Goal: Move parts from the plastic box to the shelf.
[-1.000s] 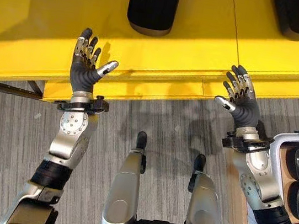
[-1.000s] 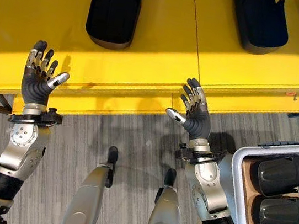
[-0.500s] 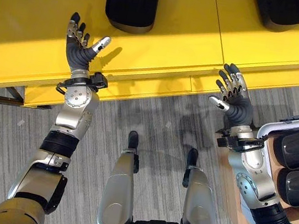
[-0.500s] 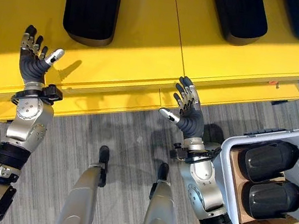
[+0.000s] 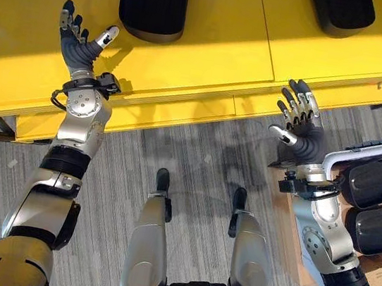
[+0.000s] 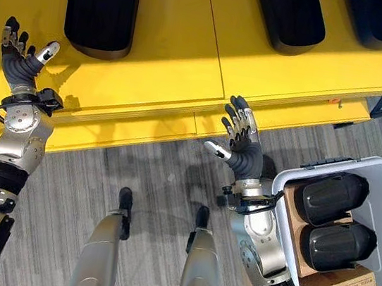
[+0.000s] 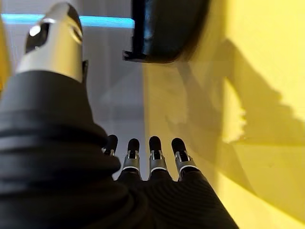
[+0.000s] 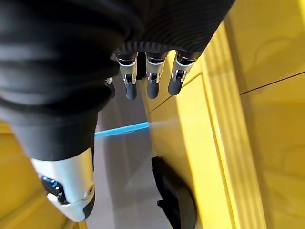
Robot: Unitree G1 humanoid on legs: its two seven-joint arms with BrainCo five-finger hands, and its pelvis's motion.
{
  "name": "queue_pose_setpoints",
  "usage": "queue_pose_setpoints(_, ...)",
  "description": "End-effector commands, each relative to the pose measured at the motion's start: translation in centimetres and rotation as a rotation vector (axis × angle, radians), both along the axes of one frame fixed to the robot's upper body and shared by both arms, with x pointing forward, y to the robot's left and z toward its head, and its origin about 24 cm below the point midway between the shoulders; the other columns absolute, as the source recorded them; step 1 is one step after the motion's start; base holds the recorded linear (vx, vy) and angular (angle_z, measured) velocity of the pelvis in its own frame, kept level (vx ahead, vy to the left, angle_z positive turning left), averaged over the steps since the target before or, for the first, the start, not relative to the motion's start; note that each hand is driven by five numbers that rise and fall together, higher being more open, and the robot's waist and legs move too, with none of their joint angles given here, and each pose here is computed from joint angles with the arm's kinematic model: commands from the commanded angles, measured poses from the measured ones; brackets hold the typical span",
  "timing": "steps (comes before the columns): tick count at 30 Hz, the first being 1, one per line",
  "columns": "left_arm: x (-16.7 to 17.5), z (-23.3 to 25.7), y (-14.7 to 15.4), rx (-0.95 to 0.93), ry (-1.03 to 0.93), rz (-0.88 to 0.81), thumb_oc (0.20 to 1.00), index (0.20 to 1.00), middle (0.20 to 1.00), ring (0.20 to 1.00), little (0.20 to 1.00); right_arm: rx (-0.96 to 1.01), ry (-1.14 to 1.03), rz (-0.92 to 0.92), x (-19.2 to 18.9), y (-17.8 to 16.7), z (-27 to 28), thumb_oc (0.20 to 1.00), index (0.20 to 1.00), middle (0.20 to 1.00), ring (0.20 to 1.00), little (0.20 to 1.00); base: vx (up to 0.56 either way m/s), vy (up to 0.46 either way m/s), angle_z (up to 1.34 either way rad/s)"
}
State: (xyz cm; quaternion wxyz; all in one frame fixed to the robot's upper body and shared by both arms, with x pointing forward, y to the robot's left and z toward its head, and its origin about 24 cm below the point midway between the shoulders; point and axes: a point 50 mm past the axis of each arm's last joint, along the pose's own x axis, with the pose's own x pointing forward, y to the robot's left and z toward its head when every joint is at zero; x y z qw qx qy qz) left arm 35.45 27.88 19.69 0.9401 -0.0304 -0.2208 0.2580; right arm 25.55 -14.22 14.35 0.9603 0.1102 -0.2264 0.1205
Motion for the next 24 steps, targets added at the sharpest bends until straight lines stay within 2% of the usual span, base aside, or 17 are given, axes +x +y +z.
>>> queue_pose_setpoints(1,0.0,2.7,1.5,0.032,-0.064,0.032,1.0,1.0,1.0,1.0,1.0,0.055,-0.141,0.006,-1.5,-1.0,2.3,1.0,1.0,1.0,1.0,1.0,0.04,0.023,-0.01)
queue_pose_setpoints(9,0.9,3.4,2.4,0.024,-0.017,0.053,1.0,1.0,1.0,1.0,1.0,0.051,-0.129,0.02,-1.8,-1.1,2.0,1.0,1.0,1.0,1.0,1.0,0.0,0.004,0.0)
queue_pose_setpoints(18,1.1,3.6,4.9,-0.028,0.048,0.135,1.0,1.0,1.0,1.0,1.0,0.056,-0.123,0.012,-2.2,-1.6,1.8,1.0,1.0,1.0,1.0,1.0,0.01,0.01,-0.01)
queue_pose_setpoints(24,1.0,4.5,6.0,0.012,0.088,0.177,1.0,1.0,1.0,1.0,1.0,0.048,-0.109,0.008,-2.4,-1.9,1.5,1.0,1.0,1.0,1.0,1.0,0.02,0.024,-0.02)
